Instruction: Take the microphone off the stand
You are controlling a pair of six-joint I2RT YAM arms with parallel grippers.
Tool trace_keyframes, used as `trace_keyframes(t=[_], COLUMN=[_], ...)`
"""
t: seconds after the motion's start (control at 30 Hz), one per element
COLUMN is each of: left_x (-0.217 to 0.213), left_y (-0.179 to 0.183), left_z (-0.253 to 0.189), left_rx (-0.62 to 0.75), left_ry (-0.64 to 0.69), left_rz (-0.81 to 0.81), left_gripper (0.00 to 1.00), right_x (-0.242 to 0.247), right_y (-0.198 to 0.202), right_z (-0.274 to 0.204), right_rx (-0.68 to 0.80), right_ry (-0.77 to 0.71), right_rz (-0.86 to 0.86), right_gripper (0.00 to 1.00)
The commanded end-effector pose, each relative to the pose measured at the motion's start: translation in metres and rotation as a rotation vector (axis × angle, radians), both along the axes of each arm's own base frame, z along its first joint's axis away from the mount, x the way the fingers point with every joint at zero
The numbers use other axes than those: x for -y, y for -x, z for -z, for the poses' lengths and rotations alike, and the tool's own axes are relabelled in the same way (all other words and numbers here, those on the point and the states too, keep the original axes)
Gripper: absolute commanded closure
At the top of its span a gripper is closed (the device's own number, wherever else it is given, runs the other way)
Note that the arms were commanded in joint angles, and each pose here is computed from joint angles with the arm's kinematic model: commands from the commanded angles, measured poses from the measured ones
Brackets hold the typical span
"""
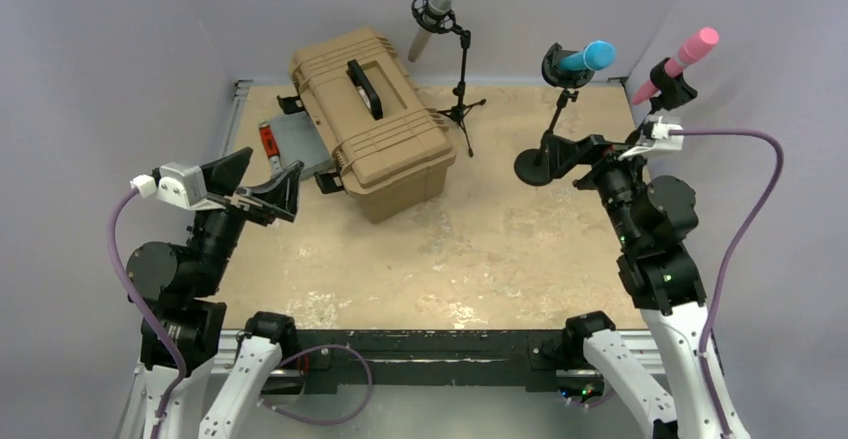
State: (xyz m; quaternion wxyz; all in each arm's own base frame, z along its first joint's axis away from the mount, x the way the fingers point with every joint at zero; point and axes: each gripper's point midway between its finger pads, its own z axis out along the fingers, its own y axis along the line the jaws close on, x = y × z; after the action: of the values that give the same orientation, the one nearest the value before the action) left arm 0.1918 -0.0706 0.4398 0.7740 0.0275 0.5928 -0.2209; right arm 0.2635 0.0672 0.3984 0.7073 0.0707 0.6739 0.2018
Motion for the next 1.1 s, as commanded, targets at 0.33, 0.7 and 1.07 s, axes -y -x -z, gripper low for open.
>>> trace_keyframes(t=[0.33,0.7,1.07], left_x=[0.014,0.018,0.018], left_y=[-0.016,-0.031,-0.032], left_z=[0.011,0.024,0.026], left_rx=[-0.037,-0.101,-0.111], left_ry=[0.003,-0.004,-0.002], left_rz=[0.061,0.069,0.068], left_gripper=[0.00,0.00,0.00], right_x=[-0.043,0.029,0.061], right_y=[-0.038,-0.067,-0.095], right_z=[0.072,0.024,-0.052], right_rx=[-0.130,0.035,0.104], right_ry=[-0.043,-0.069,0.062], right_rz=[-0.175,0.251,0.458], right_gripper=[0.01,0.01,0.01])
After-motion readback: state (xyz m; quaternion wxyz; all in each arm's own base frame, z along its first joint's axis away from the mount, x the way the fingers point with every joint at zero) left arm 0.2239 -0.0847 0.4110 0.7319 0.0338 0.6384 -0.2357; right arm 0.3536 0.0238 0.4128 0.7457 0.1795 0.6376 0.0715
